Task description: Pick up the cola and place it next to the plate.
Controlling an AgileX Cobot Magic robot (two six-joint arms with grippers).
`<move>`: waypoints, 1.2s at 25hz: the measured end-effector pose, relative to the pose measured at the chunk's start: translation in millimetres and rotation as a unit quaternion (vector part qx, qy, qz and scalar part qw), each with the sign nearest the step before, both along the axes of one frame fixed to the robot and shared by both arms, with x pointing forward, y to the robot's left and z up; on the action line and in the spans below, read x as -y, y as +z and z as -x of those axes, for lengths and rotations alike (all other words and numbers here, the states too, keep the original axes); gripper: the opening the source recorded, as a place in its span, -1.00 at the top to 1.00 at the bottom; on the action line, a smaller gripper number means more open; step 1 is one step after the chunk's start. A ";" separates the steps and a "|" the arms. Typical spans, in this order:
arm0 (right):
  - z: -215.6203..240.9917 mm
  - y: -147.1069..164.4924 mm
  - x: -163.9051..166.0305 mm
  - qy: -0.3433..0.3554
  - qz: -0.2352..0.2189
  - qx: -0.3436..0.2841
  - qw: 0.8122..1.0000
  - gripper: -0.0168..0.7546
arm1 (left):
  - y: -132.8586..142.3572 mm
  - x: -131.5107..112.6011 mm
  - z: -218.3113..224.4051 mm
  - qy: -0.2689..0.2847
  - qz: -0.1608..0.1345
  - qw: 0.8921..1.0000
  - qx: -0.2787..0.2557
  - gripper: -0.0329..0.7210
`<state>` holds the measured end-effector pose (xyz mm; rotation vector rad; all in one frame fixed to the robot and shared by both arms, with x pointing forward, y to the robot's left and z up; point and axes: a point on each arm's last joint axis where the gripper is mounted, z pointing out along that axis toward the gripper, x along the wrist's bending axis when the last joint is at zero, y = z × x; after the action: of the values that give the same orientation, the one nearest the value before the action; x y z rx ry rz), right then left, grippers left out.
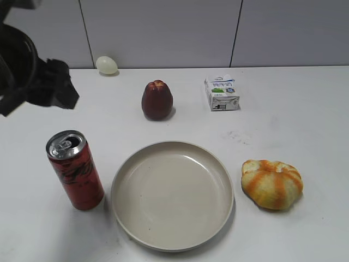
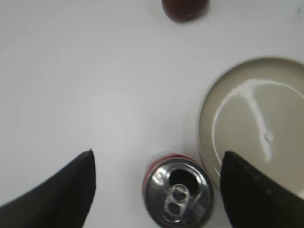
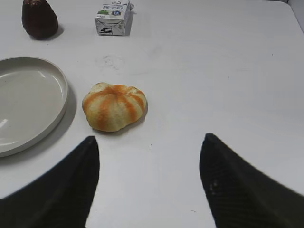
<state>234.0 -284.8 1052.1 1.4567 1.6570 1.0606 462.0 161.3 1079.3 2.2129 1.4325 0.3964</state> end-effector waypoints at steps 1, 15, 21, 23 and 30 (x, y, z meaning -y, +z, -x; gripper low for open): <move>0.0 0.0 0.0 0.000 0.000 0.000 1.000 -0.42 | 6.4 -6.9 -4.0 0.001 -0.006 1.000 0.005 -0.72; 0.0 0.0 0.0 0.000 0.000 0.000 1.000 -0.42 | 12.6 -124.7 -22.6 0.166 -0.026 0.985 -0.045 -0.63; 0.0 0.0 0.0 0.000 0.000 0.000 1.000 -0.42 | 6.7 -128.8 31.2 0.174 -0.010 0.984 -0.026 -0.62; 0.0 0.0 0.0 0.000 0.000 0.000 1.000 -0.42 | 3.7 -130.0 55.0 0.174 -0.006 0.985 -0.011 -0.62; 0.0 0.0 0.0 0.000 0.000 0.000 1.000 -0.42 | -18.3 -133.5 124.5 0.174 0.006 0.984 0.043 -0.62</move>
<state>234.0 -284.8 1052.1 1.4567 1.6570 1.0606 337.5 294.8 1061.0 1.9092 1.7700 0.5885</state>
